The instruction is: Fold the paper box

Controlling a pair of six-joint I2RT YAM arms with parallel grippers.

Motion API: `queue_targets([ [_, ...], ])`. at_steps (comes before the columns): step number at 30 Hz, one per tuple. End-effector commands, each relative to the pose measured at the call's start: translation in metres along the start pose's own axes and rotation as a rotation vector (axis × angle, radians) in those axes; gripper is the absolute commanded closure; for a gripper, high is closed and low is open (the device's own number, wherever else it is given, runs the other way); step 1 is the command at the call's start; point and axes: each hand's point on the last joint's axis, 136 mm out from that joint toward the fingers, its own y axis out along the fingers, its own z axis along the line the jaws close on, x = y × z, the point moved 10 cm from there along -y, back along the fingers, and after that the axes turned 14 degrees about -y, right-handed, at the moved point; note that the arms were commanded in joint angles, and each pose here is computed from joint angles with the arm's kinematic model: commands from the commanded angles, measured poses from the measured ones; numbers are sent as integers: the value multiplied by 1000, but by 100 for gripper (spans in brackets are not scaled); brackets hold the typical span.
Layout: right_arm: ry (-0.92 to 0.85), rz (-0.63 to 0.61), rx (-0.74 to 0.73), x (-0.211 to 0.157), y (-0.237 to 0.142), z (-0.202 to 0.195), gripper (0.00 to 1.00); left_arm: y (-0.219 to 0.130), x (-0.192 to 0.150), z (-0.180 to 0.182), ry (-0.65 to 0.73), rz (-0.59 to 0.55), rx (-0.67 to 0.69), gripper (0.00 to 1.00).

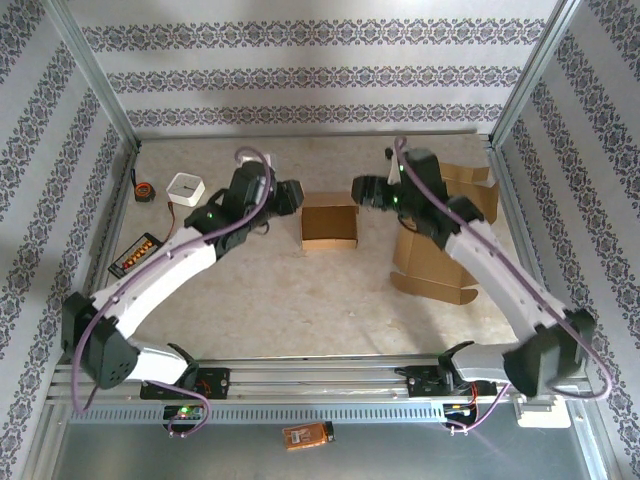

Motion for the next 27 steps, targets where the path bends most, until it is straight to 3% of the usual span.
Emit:
queue_targets([
  [1,83,222,16,-5,32,-12,27,31,6,30,-96,134,126,59],
  [5,165,329,30,-3,67,-25,38,69,14,40,-210,270,72,58],
  [8,208,382,62,-10,81,-27,41,86,6,36,-235,354,-13,57],
  [11,244,425,83,-20,91,-28,40,93,-2,38,-276,387,-73,47],
  [15,287,460,106,-34,100,-29,44,95,-10,50,-302,374,-54,34],
  [20,300,473,76,-44,107,-33,49,105,-20,57,-363,397,-93,37],
  [27,280,501,35,-56,113,-37,52,111,-24,61,-374,400,-93,58],
])
